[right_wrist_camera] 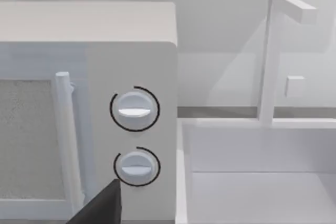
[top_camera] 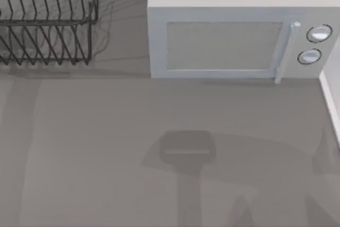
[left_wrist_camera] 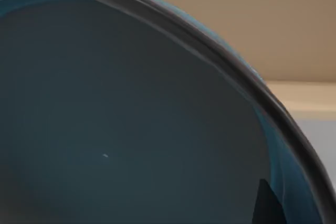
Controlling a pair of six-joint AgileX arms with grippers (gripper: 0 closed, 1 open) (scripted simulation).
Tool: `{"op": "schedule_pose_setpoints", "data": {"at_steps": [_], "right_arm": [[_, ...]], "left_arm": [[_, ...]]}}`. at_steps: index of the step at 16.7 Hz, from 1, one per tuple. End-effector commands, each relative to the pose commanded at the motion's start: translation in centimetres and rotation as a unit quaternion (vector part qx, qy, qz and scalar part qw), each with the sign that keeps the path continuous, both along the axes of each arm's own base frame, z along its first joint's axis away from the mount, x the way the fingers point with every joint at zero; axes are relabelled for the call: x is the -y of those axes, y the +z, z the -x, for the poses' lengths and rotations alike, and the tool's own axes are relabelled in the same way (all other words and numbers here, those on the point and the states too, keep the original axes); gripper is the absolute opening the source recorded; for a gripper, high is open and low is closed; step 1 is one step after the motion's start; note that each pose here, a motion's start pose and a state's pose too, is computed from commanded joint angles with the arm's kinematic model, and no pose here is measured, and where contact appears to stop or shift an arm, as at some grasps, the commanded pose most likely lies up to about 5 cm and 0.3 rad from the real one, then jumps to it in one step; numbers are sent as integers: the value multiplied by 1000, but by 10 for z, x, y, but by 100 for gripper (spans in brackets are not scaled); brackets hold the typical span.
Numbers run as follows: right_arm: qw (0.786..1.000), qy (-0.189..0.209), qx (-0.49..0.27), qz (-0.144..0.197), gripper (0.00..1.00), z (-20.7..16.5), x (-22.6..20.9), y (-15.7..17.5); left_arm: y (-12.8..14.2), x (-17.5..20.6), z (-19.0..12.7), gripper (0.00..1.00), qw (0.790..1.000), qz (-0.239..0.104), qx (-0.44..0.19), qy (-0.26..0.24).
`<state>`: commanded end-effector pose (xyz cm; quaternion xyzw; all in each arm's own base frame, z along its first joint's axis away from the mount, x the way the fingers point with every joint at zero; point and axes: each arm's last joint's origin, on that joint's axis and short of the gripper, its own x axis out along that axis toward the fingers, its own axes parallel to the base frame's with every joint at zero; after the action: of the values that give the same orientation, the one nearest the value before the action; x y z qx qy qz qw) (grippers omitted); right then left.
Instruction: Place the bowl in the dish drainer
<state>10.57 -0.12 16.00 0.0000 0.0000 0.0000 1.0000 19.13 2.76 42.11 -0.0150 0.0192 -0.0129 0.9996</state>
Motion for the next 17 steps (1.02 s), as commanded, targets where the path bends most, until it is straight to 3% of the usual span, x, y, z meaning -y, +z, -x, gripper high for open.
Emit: {"op": "schedule_pose_setpoints", "data": {"at_steps": [9,13,17], "right_arm": [[1000,0,0,0,100,0,0,0],[1000,0,0,0,100,0,0,0],[1000,0,0,0,100,0,0,0]], "left_arm": [[-4,-2,5,0,1000,-15,18,2],[-19,-6,-41,0,1000,-13,15,-1],[-66,-11,-112,0,1000,-14,16,0]]}}
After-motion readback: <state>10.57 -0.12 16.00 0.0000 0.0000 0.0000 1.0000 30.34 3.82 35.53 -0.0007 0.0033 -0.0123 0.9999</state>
